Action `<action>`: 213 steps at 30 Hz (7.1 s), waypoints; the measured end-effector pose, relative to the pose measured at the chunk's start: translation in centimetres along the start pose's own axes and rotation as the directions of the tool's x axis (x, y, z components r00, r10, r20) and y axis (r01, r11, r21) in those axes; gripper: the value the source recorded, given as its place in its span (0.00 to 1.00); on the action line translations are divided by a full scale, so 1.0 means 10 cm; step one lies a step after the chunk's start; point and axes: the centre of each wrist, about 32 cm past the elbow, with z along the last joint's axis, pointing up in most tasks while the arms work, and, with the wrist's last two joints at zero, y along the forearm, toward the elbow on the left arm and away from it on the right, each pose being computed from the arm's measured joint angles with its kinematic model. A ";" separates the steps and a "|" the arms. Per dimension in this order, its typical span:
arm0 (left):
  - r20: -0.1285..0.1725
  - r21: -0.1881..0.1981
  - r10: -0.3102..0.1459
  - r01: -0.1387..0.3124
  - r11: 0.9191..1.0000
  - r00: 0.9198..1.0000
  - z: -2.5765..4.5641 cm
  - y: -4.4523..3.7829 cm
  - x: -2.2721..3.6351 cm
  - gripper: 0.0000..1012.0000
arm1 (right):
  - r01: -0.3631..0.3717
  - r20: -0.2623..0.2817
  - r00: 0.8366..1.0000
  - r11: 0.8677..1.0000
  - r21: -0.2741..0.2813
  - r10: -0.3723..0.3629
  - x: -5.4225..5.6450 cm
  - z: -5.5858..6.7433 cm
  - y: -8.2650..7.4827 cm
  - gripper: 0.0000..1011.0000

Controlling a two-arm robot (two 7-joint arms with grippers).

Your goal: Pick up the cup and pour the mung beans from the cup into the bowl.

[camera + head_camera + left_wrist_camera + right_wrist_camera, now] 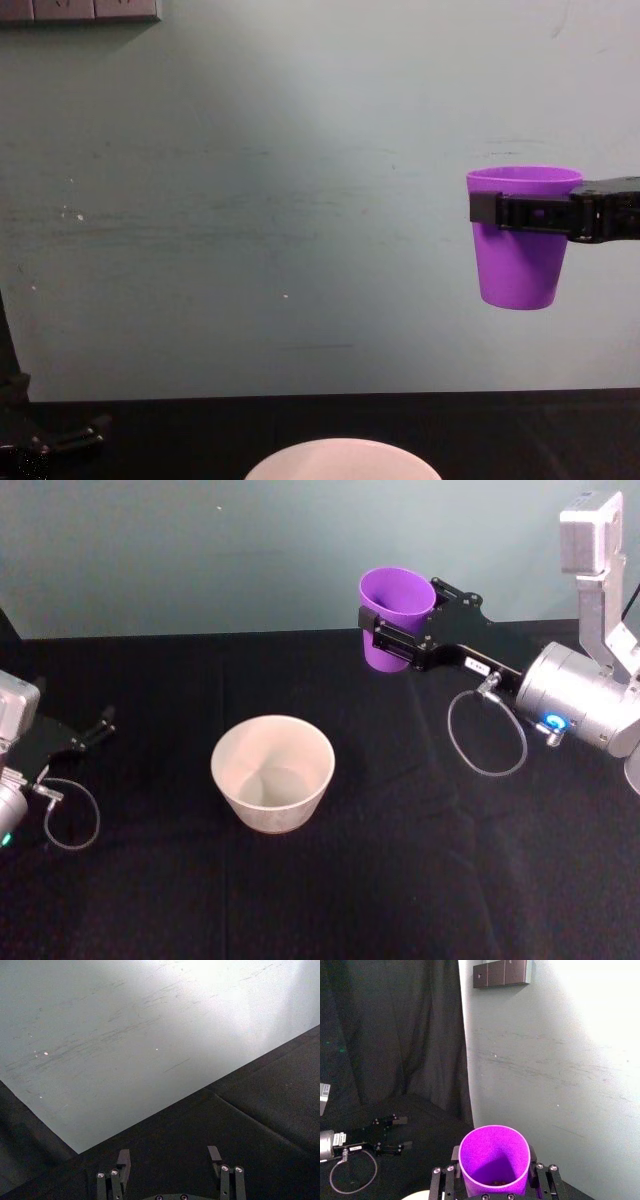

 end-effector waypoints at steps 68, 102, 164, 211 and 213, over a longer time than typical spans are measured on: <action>0.000 0.000 0.000 0.000 1.000 1.000 0.000 0.000 0.000 0.99 | -0.057 0.051 0.997 0.998 -0.030 0.058 0.02 -0.06 0.32 0.73; 0.000 0.000 0.000 0.000 1.000 1.000 0.000 0.000 0.000 0.99 | 0.100 0.787 0.593 0.953 -0.285 0.173 -0.42 -0.13 0.51 0.72; 0.000 0.000 0.000 0.000 1.000 1.000 0.000 0.000 0.000 0.99 | 0.178 0.952 -0.007 0.937 -0.299 0.305 -0.97 -0.40 0.76 0.73; 0.000 0.000 0.000 0.000 1.000 1.000 0.000 0.000 0.000 0.99 | 0.235 0.824 -0.484 0.951 -0.202 0.295 -1.17 -0.52 0.72 0.72; 0.000 0.000 0.000 0.000 1.000 1.000 0.000 0.000 0.000 0.99 | 0.231 0.850 -0.439 0.951 -0.206 0.291 -1.15 -0.50 0.72 0.73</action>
